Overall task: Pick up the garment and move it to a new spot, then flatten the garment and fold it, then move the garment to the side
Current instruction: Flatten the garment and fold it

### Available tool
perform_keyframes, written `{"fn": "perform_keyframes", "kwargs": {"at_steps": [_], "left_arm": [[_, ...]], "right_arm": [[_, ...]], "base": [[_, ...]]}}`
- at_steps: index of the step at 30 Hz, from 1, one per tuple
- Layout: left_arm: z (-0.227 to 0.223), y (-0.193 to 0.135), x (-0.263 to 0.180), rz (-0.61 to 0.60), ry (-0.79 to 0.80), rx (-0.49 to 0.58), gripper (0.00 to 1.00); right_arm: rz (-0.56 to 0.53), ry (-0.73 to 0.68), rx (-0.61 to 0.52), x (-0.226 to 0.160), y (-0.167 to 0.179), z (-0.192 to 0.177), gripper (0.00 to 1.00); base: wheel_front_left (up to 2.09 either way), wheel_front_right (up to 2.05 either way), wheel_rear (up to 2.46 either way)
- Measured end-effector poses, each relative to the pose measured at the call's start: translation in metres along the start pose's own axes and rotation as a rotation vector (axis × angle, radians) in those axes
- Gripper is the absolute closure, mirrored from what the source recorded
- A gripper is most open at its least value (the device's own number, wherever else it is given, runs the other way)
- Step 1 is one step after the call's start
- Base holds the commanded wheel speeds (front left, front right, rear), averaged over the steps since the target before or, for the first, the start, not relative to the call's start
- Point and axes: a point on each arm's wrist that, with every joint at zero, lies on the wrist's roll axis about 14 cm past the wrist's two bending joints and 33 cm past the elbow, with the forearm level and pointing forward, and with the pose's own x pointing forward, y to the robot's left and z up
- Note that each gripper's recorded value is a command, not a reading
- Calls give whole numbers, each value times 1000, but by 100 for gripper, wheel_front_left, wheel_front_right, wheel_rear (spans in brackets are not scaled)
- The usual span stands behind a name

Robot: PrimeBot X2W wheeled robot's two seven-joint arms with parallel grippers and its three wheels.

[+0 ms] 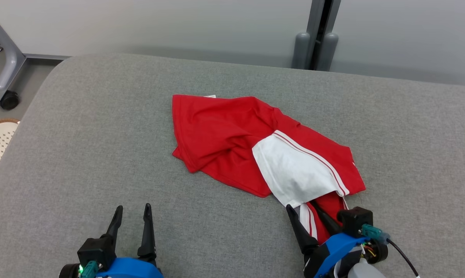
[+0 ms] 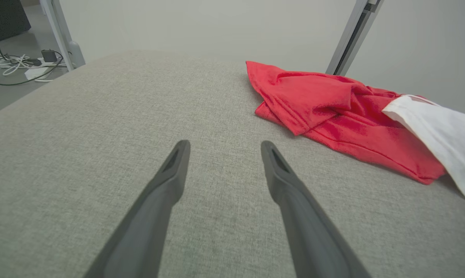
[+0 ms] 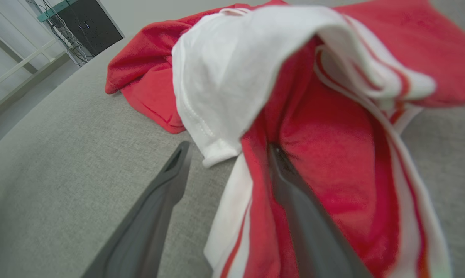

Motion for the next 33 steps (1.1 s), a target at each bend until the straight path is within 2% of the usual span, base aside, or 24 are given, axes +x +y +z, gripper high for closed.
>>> {"fn": "perform_keyframes", "kwargs": {"at_steps": [6,22,23,24,25,26,33], "left_arm": [[-5,3,1,12,16,-3,0],[3,-12,14,-36,-2,-1,0],[3,-12,14,-35,-1,-1,0],[3,-11,14,-33,-1,-2,0],[2,-11,14,-31,0,-2,0],[2,-9,13,-27,1,-3,0],[-1,-5,9,-13,9,-5,0]], "right_arm": [[-1,14,10,7,-2,-4,0],[65,-108,39,9,19,31,0],[65,-116,42,9,19,33,22],[62,-121,44,8,19,34,59],[59,-127,45,8,18,36,89],[57,-132,44,8,17,37,100],[49,-181,55,6,15,52,100]], "base": [[0,0,0],[0,0,0],[0,0,0],[0,0,0],[0,0,0],[0,0,0],[0,0,0]]}}
